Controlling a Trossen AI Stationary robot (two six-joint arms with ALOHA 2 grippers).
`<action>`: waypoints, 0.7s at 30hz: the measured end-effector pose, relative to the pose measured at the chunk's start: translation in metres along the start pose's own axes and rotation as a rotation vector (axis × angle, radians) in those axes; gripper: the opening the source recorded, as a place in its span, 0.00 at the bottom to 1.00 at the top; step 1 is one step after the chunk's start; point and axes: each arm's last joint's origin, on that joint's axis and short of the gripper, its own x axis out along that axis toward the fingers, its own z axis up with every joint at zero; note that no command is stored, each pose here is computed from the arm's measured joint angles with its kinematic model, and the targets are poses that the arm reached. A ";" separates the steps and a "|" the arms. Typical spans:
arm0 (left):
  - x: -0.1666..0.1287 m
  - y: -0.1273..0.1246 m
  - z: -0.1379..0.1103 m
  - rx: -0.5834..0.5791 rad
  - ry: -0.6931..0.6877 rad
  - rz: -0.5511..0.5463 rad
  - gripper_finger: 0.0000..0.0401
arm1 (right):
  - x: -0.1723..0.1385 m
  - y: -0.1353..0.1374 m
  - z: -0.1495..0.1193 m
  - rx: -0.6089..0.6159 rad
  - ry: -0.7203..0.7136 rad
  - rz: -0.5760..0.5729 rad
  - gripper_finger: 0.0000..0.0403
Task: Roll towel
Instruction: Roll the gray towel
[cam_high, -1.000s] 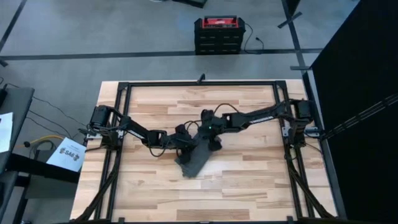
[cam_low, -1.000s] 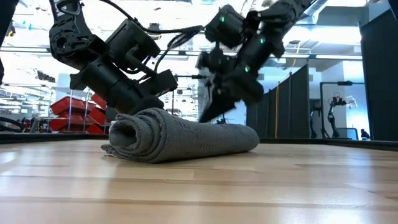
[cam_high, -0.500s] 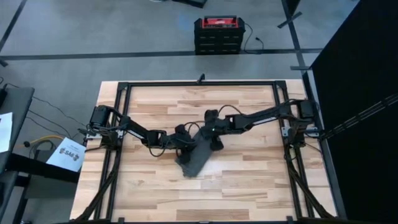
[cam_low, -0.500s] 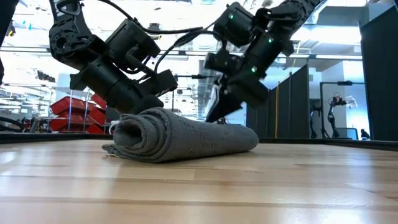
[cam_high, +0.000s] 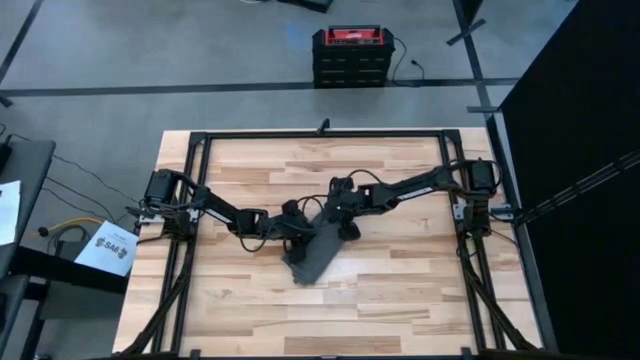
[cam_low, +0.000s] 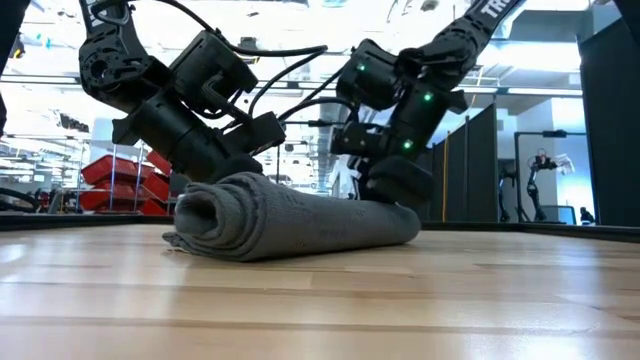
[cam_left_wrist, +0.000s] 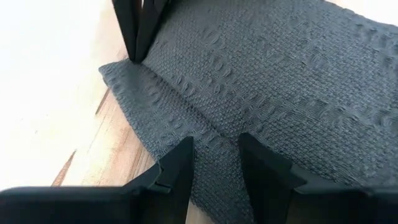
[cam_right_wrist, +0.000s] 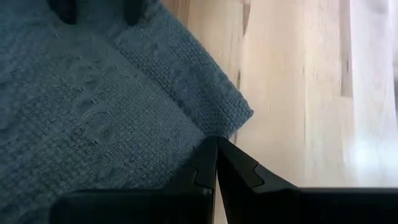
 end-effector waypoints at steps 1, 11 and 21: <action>0.000 0.000 0.000 0.000 0.000 0.000 0.29 | -0.002 0.001 0.000 0.003 0.002 0.000 0.00; 0.000 0.000 0.000 -0.004 0.000 0.000 0.29 | -0.024 0.005 0.009 -0.011 -0.037 -0.055 0.00; -0.015 0.002 0.008 0.007 -0.007 -0.006 0.29 | -0.043 0.029 0.025 -0.036 -0.152 -0.039 0.00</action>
